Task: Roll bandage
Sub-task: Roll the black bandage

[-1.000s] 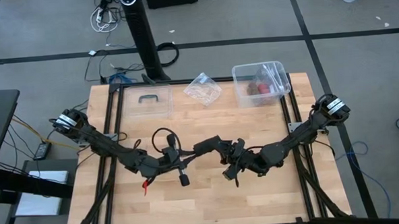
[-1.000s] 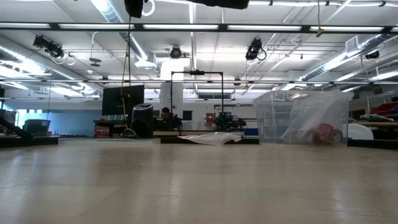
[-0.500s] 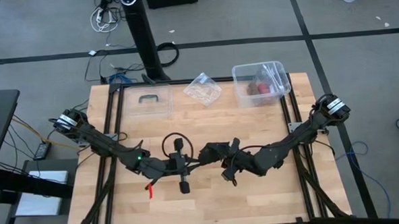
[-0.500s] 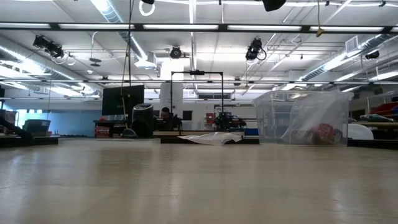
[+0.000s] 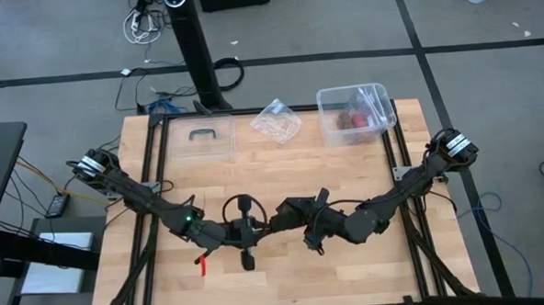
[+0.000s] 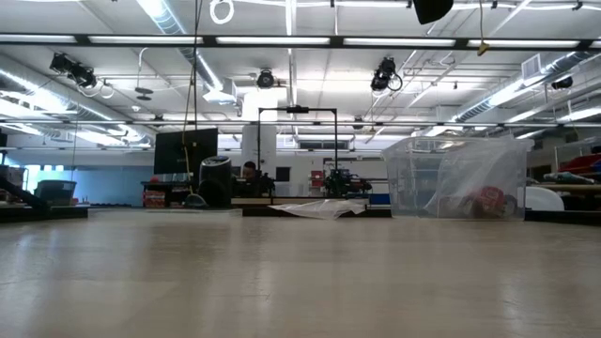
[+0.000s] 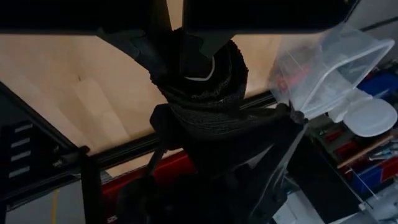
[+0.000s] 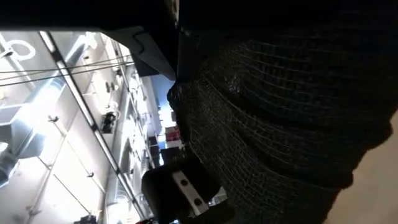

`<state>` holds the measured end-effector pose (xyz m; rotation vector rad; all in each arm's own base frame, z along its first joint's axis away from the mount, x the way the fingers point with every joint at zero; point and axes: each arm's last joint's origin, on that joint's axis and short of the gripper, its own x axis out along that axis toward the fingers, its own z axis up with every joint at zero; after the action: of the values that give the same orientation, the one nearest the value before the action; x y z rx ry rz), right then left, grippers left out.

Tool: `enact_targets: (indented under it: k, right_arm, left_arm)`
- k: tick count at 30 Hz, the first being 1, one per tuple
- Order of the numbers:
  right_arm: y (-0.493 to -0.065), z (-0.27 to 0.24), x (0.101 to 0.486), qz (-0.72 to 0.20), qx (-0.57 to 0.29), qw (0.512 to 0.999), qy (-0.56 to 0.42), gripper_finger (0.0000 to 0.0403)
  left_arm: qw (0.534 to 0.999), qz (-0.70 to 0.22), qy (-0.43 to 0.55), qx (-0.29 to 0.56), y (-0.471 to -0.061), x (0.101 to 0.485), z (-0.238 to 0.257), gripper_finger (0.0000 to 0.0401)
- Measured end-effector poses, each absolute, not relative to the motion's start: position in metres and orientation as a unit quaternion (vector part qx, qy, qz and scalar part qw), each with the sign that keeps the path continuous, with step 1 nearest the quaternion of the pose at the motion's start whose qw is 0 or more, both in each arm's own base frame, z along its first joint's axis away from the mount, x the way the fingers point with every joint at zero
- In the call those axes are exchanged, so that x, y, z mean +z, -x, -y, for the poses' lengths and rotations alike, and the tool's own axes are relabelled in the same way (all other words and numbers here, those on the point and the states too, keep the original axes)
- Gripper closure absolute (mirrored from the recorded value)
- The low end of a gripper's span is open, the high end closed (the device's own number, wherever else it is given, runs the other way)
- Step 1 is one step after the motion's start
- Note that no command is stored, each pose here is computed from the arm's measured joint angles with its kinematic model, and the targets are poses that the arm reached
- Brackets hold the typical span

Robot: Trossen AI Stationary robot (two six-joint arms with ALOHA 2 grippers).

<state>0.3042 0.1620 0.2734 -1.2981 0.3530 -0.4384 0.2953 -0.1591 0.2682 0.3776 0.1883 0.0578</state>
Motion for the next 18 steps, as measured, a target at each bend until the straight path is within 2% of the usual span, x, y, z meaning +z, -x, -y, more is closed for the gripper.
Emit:
enact_targets:
  k: [8, 18]
  right_arm:
    - [-0.305, -0.163, 0.268, -0.151, -0.169, 0.784, 0.578, 0.0399]
    - [-0.305, -0.165, 0.257, -0.144, -0.12, 0.849, 0.495, 0.04]
  left_arm:
    - [0.966, -0.095, -0.239, 0.02, -0.295, 0.268, 0.16, 0.0383]
    - [0.943, -0.097, -0.317, 0.007, -0.295, 0.268, 0.16, 0.0383]
